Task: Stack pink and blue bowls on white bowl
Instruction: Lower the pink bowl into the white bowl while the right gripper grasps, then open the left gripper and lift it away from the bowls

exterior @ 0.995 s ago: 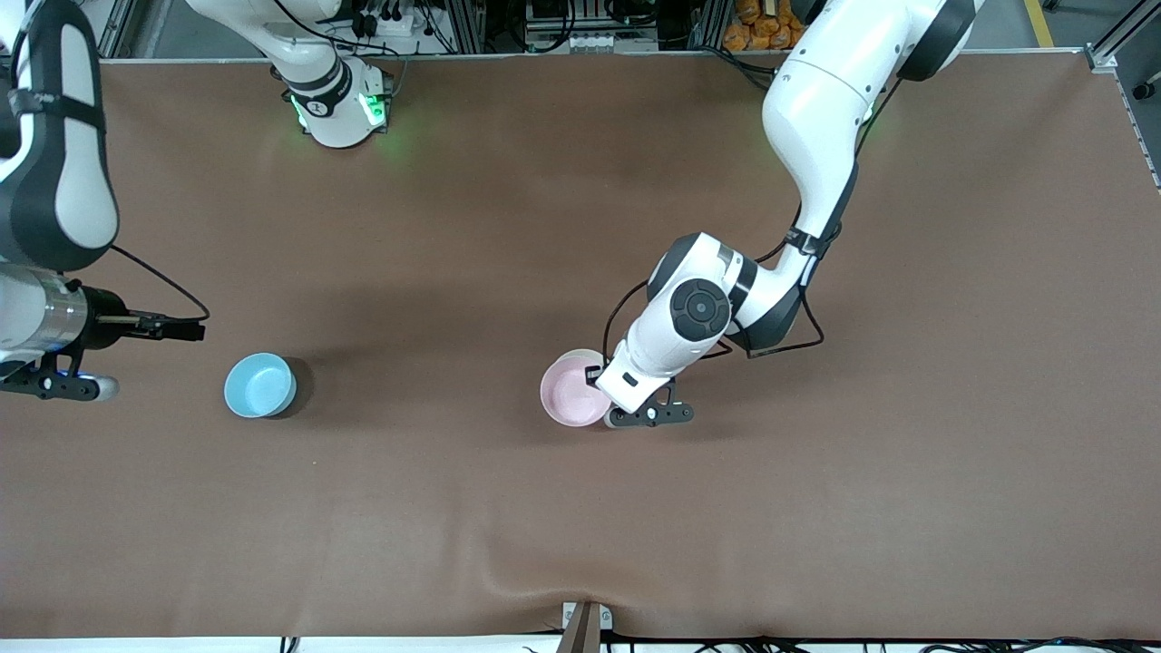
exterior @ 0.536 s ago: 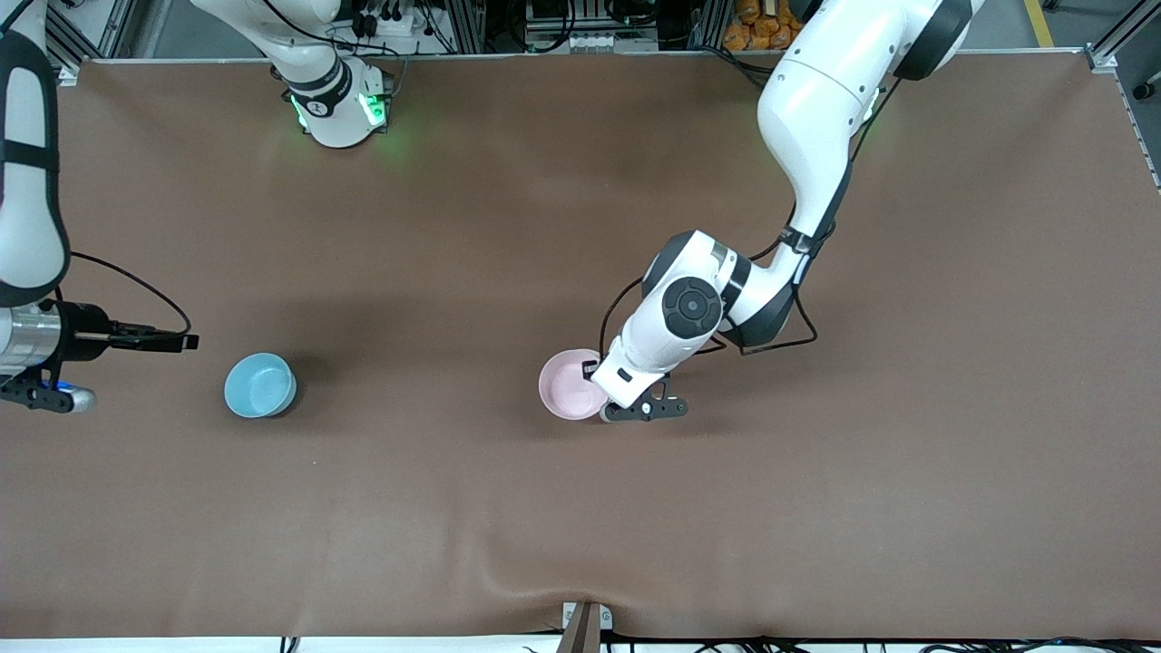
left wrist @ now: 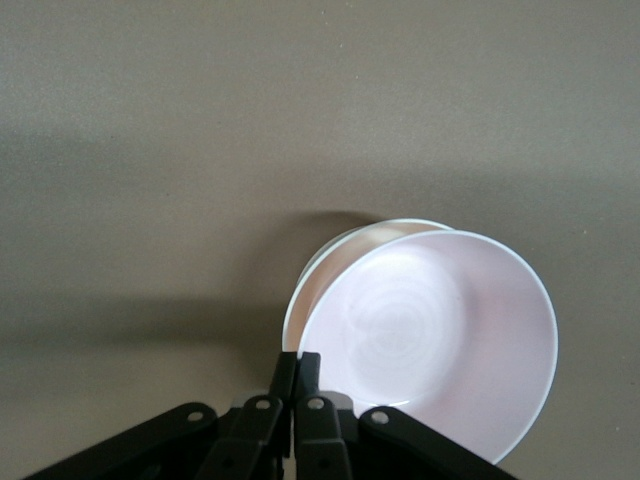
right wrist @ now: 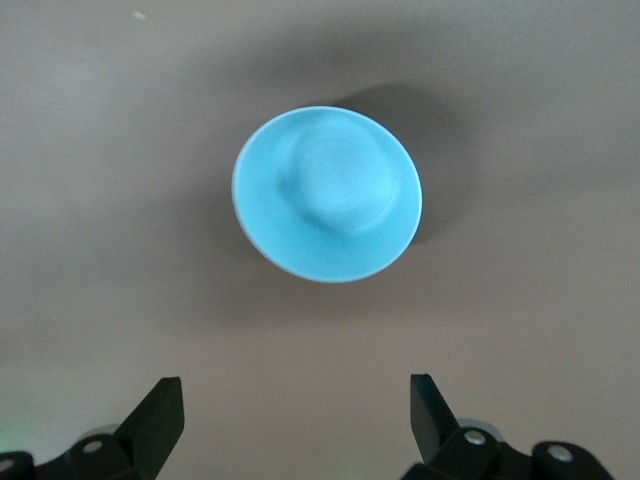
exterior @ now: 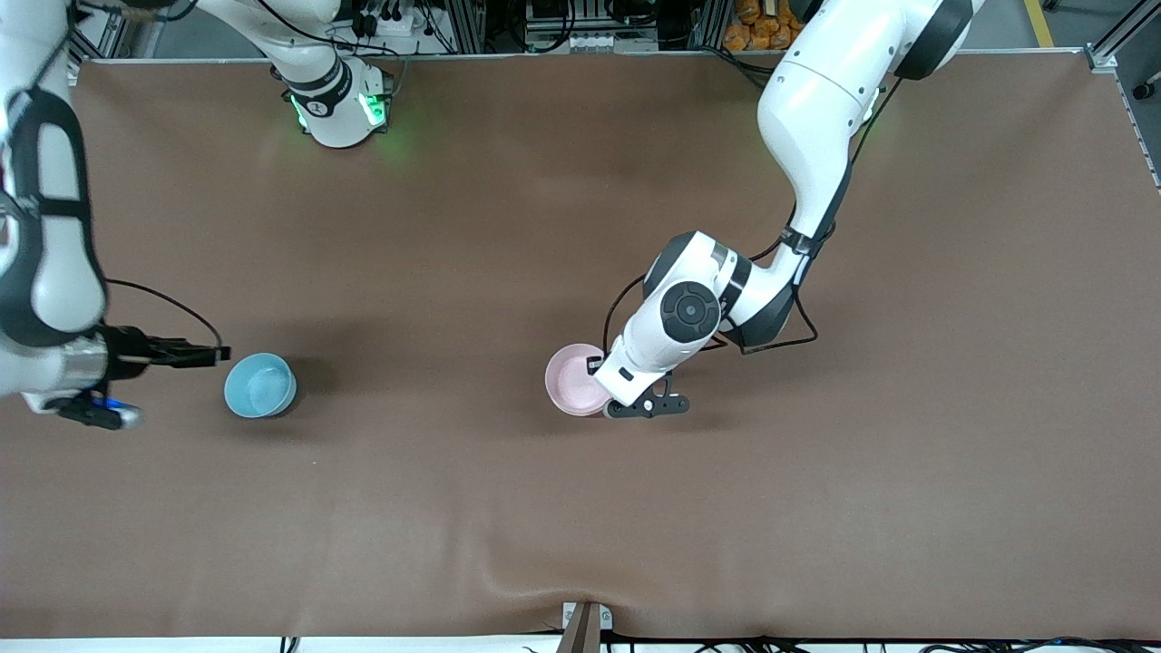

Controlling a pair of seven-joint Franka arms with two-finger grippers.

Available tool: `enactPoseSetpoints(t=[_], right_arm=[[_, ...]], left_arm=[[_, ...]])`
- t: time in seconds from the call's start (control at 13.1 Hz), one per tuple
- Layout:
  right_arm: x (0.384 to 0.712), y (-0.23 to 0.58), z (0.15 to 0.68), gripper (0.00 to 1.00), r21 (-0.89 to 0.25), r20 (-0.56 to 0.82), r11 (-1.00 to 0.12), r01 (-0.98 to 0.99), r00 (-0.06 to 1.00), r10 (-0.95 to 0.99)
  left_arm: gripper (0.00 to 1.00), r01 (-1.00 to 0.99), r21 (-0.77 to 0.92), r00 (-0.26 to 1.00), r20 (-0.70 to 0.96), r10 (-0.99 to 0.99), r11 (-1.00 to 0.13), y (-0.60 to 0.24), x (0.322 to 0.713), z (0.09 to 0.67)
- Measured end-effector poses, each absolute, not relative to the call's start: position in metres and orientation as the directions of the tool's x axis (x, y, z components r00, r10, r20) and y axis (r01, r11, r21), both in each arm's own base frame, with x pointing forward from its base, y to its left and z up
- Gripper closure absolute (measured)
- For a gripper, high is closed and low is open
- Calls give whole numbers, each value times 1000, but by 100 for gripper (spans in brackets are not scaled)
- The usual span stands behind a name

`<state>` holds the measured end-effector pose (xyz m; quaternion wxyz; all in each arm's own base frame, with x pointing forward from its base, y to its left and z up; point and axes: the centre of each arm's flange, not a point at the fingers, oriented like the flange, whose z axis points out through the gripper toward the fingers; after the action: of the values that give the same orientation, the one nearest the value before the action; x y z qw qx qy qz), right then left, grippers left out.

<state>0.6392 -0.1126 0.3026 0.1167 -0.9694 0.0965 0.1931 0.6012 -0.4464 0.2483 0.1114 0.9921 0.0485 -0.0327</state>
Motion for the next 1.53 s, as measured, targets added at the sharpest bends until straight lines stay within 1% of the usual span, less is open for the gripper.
enactPoseSetpoints(t=[0.15,0.31,0.38,0.77,0.84,0.92,0.99,1.07,1.15,1.22,1.3,1.38,1.53], right_arm=[[642,-118,264,0,-172,-398,-970,-173,913,-92],[645,-126,242,0,-152,-368,-988,-21,929,37],[646,-129,236,0,-141,-354,-990,19,933,68],[651,-132,223,0,-124,-296,-990,72,949,107],[651,-132,217,0,-125,-295,-989,78,949,112],[650,-132,211,0,-126,-300,-989,79,947,114],[649,-132,205,0,-128,-307,-989,79,945,116],[647,-131,199,9,-131,-315,-988,78,942,116],[646,-131,193,21,-133,-324,-988,77,939,117],[645,-131,188,21,-134,-328,-988,77,937,117],[645,-131,186,26,-134,-329,-988,77,937,117],[645,-131,185,38,-133,-328,-988,77,937,118],[646,-131,187,64,-136,-323,-987,89,938,129]], left_arm=[[98,103,217,993,-76,89,-971,-446,601,248],[98,103,217,993,-76,88,-971,-447,601,248],[98,103,217,993,-77,88,-971,-447,601,248],[98,104,215,993,-79,89,-971,-446,600,244],[93,104,214,993,-79,89,-971,-446,599,243],[93,104,214,993,-79,89,-971,-446,599,243],[87,104,214,993,-79,89,-971,-446,600,243],[77,105,215,993,-78,90,-971,-446,600,243],[67,105,218,993,-74,90,-970,-446,600,244],[55,105,223,993,-68,92,-969,-447,601,246],[44,105,230,994,-58,94,-968,-447,603,251],[35,107,238,994,-47,99,-965,-445,607,259],[14,120,245,993,-23,118,-962,-432,619,287]])
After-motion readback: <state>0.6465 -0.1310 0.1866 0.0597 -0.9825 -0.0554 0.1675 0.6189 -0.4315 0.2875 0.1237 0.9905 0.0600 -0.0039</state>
